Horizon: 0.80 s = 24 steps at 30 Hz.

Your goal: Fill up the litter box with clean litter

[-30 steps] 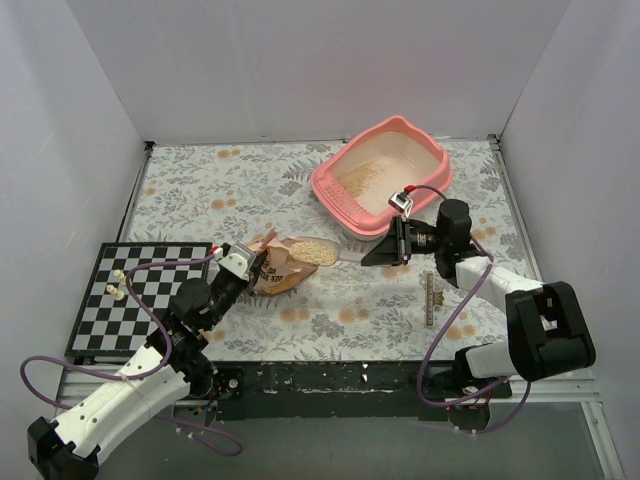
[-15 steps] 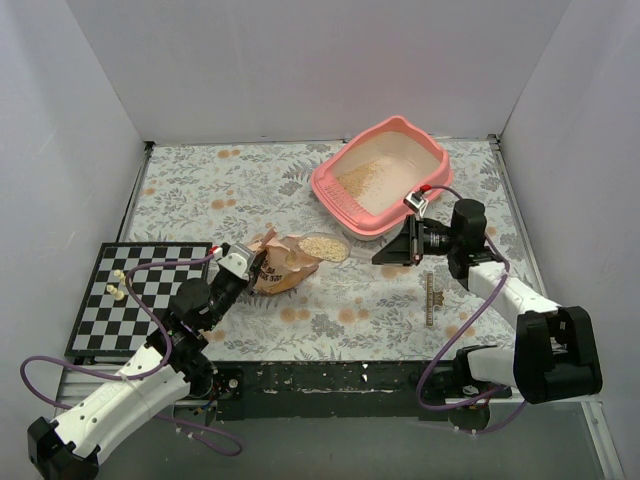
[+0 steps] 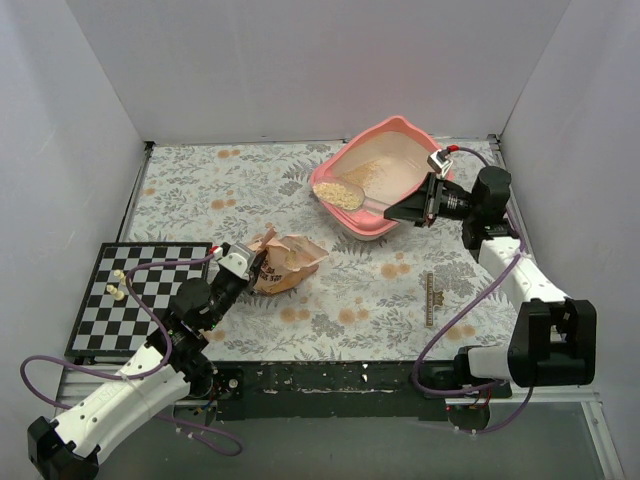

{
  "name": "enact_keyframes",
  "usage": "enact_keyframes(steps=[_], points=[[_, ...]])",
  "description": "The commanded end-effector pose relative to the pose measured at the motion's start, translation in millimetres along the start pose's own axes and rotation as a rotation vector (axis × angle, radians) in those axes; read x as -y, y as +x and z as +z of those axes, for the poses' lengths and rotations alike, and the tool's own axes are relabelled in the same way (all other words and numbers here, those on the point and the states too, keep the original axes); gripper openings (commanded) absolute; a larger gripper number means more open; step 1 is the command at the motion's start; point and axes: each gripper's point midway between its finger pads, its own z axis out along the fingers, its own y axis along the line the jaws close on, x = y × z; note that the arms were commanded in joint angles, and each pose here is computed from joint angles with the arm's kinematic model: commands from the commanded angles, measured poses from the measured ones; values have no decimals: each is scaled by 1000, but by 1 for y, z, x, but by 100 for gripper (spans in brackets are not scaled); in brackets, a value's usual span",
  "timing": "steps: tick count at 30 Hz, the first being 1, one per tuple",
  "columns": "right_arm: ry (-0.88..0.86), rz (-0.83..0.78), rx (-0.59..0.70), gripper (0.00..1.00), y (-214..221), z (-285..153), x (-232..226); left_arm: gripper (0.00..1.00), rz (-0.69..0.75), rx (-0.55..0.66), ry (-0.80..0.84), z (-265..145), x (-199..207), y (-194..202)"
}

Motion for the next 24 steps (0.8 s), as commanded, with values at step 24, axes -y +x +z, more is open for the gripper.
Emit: enact_keyframes(steps=[24], points=[[812,62,249,1,-168,-79,157,0,-23,65,4,-2,1,-19]])
